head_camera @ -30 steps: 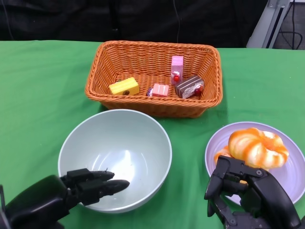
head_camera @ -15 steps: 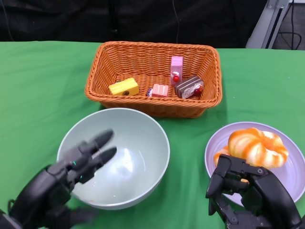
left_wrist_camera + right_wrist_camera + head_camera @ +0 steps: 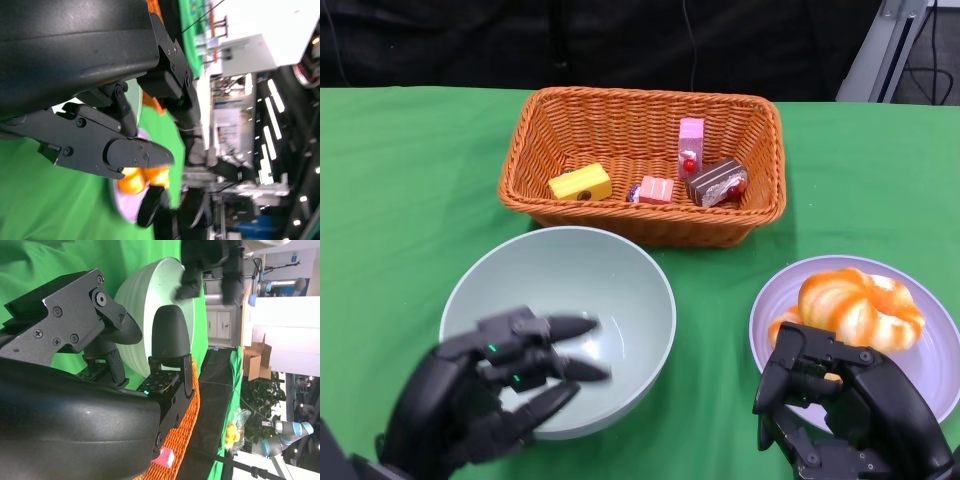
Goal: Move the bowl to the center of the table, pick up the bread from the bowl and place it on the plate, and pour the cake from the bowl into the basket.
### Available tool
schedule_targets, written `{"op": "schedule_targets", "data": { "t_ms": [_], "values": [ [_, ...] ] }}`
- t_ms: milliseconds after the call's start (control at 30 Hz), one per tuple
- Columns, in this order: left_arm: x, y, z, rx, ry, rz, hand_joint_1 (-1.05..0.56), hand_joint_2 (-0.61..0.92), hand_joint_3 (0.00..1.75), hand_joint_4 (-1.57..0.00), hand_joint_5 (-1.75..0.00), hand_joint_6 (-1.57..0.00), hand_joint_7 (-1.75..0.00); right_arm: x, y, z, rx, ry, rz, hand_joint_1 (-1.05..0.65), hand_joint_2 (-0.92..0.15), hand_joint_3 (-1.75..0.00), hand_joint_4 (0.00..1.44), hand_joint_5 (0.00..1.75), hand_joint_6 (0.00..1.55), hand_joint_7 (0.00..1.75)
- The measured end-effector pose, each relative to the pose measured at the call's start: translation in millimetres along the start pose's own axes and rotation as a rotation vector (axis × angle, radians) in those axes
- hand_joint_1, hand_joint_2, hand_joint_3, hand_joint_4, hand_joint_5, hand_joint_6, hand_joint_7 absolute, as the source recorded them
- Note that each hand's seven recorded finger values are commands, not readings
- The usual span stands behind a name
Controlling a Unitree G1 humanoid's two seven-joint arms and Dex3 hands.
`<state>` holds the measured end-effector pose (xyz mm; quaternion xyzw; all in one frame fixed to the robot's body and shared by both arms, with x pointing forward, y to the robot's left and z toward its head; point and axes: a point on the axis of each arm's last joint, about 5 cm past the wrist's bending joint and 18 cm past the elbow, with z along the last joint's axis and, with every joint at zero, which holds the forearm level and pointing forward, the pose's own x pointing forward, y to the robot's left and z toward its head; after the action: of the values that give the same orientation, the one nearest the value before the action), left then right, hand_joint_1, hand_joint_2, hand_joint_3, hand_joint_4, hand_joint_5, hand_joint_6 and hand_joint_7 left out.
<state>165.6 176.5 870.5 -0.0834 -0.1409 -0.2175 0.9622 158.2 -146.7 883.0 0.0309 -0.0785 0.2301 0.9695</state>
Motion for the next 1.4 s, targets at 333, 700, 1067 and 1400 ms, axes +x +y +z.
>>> {"op": "schedule_targets", "data": {
  "t_ms": [333, 700, 1067, 1400],
  "values": [
    [-9, 0.5, -16.3, 0.107, 0.025, -0.089, 0.0, 0.63, 0.95, -0.79, -1.55, -0.71, -1.23, -2.6, 2.9, -2.6, 0.01, 0.026, 0.053, 0.01, -0.55, -1.2, 0.71, 1.68, 0.71, 1.45],
    [-15, -1.6, -16.1, 0.145, -0.015, -0.129, -0.07, 0.57, 1.02, -0.8, -1.62, -0.71, -1.31, -11.7, 5.5, -0.4, -0.023, 0.063, 0.079, 0.03, -0.56, -1.19, 0.72, 1.65, 0.71, 1.47],
    [-6, 2.2, -7.5, 0.111, -0.073, -0.125, -0.1, 0.6, 1.01, -0.75, -1.64, -0.67, -1.34, -7.0, 4.3, 1.9, -0.03, 0.066, 0.079, 0.0, -0.6, -1.15, 0.71, 1.68, 0.71, 1.46],
    [4, 3.9, 3.9, 0.117, -0.074, -0.159, -0.08, 0.56, 1.01, -0.78, -1.58, -0.69, -1.29, 1.4, 3.9, 9.3, -0.03, 0.064, 0.085, -0.06, -0.54, -1.18, 0.73, 1.64, 0.72, 1.44]
  ]
}}
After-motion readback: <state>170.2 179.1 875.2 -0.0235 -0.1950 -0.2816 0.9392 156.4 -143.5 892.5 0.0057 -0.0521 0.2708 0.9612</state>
